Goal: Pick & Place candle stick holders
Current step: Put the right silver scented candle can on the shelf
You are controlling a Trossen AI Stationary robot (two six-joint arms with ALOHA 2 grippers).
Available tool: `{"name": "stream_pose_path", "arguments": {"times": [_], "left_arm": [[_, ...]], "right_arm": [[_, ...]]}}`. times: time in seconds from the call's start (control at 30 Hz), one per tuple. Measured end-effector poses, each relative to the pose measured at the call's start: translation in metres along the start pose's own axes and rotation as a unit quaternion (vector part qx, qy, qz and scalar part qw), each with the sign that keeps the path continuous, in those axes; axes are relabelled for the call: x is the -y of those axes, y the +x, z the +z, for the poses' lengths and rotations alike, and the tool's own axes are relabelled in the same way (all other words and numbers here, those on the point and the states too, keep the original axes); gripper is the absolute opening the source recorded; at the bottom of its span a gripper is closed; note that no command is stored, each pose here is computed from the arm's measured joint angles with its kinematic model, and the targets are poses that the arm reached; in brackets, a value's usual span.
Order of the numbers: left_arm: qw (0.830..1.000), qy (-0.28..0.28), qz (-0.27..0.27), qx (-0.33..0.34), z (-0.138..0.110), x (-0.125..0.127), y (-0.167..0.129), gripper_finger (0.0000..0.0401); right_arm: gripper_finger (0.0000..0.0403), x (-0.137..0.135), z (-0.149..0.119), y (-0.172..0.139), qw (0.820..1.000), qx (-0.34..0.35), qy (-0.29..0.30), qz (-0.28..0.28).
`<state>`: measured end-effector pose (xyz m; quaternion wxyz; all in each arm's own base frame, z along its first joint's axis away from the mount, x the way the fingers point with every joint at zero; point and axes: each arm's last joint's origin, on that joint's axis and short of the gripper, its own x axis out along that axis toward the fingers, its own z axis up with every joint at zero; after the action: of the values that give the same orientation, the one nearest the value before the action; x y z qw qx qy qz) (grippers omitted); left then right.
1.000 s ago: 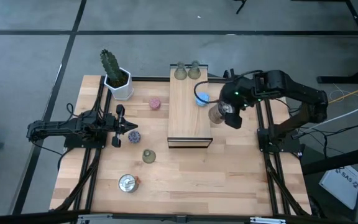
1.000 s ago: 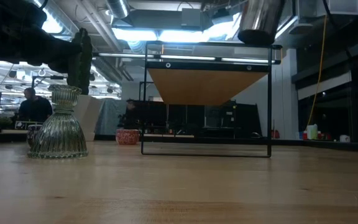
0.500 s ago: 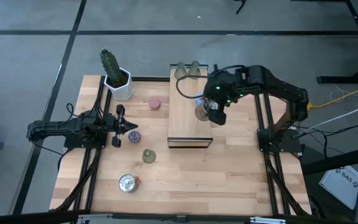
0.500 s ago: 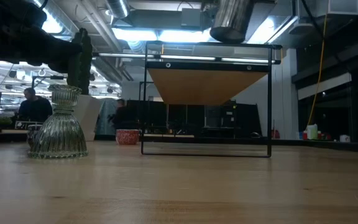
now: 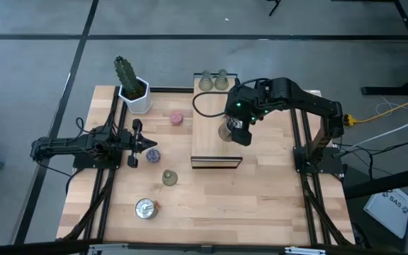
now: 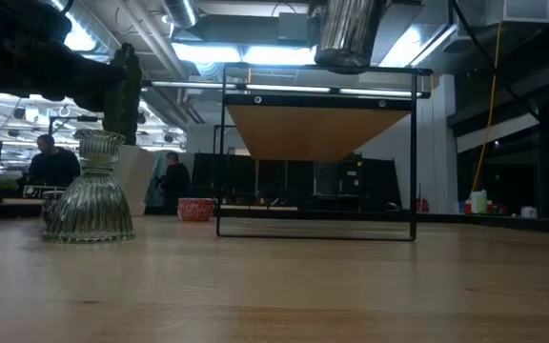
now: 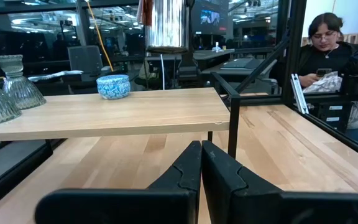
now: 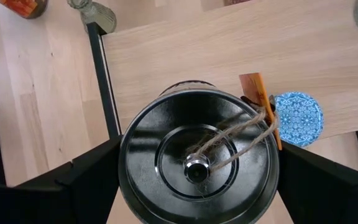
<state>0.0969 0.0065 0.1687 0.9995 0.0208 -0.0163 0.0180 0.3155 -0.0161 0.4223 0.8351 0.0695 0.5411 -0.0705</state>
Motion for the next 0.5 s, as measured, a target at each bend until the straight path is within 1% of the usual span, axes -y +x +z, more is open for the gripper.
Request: {"name": "stream_pose_path", "arguments": {"times": [0.17,0.33,0.5], "left_arm": [[1.0,0.0,0.0,0.0,0.0,0.0,0.0,0.0006],[1.0,0.0,0.0,0.0,0.0,0.0,0.0,0.0006],[1.0,0.0,0.0,0.0,0.0,0.0,0.0,0.0006]], "right_arm": [[0.0364,0.0,0.0,0.001,1.0,-0.004,0.0,0.0],[0.0364,0.0,0.0,0.008,1.0,-0.028,-0.003,-0.004],[0.0364,-0.007,0.002,0.015,0.999,-0.034,-0.017,0.014]]}}
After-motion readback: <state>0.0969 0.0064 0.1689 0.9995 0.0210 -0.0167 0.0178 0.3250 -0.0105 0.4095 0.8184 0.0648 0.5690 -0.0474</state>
